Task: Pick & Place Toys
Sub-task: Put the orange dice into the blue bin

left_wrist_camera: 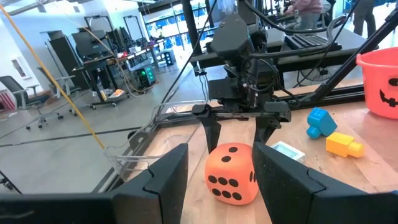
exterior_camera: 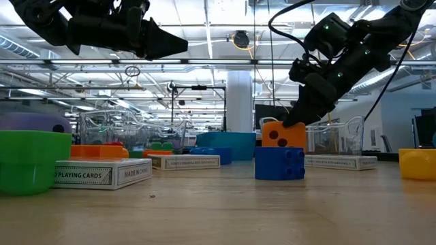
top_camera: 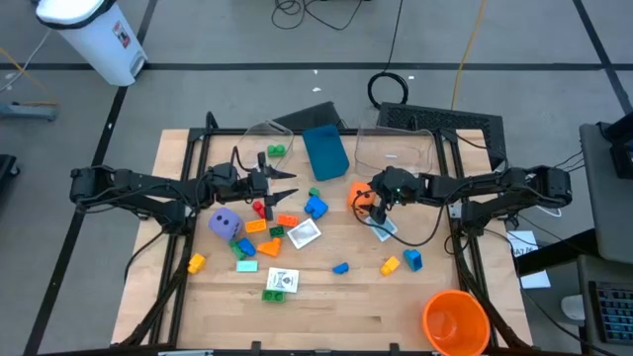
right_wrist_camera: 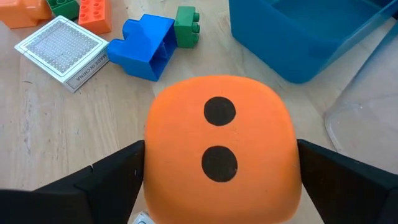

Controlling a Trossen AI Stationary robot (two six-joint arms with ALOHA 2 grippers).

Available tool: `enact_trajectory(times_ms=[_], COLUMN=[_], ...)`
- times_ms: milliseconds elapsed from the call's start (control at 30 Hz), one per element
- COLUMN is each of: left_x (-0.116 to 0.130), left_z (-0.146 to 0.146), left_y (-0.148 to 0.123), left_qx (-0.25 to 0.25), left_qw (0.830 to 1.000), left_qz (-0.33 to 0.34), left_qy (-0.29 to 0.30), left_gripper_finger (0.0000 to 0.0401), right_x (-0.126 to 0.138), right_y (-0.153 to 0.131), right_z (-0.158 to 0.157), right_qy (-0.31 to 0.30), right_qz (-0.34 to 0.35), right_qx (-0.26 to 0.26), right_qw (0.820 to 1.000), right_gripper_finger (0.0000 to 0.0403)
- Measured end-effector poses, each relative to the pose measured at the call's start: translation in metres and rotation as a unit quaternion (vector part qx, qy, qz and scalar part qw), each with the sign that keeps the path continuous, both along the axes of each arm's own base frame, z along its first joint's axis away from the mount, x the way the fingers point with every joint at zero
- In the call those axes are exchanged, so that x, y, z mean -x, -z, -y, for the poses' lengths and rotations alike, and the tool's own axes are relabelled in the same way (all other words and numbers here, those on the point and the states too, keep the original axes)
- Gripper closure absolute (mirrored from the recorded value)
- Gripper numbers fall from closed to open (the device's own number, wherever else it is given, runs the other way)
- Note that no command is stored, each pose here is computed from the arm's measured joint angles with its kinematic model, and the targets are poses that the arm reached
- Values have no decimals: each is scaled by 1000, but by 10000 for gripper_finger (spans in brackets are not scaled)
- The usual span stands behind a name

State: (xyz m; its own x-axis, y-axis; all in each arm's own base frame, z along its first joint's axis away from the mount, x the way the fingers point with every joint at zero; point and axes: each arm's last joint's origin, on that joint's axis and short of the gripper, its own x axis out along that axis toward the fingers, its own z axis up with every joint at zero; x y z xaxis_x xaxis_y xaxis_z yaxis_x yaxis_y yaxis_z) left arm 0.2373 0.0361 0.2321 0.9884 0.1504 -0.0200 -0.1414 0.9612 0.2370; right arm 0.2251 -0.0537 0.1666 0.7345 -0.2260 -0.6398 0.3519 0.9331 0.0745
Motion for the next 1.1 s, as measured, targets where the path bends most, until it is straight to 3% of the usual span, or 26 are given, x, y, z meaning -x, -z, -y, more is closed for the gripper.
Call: enact_trajectory(times_ms=[300, 800, 1100], left_x=[0, 0, 0], left_z=[0, 0, 0], left_y=[0, 0, 0], left_qx=[0, 0, 0], left_qw=[1000, 1000, 1000], left_qz=[0, 0, 0], left_qy=[0, 0, 0], left_gripper_finger=[217, 217, 217], right_x=[0, 0, 1], right_y=[0, -2, -16], right_z=[0, 0, 0], right_qy=[0, -4, -4], right_qz=[1, 8, 55], right_qx=[1, 7, 20], right_qw=[1000, 1000, 998], right_gripper_finger=[66, 68, 69])
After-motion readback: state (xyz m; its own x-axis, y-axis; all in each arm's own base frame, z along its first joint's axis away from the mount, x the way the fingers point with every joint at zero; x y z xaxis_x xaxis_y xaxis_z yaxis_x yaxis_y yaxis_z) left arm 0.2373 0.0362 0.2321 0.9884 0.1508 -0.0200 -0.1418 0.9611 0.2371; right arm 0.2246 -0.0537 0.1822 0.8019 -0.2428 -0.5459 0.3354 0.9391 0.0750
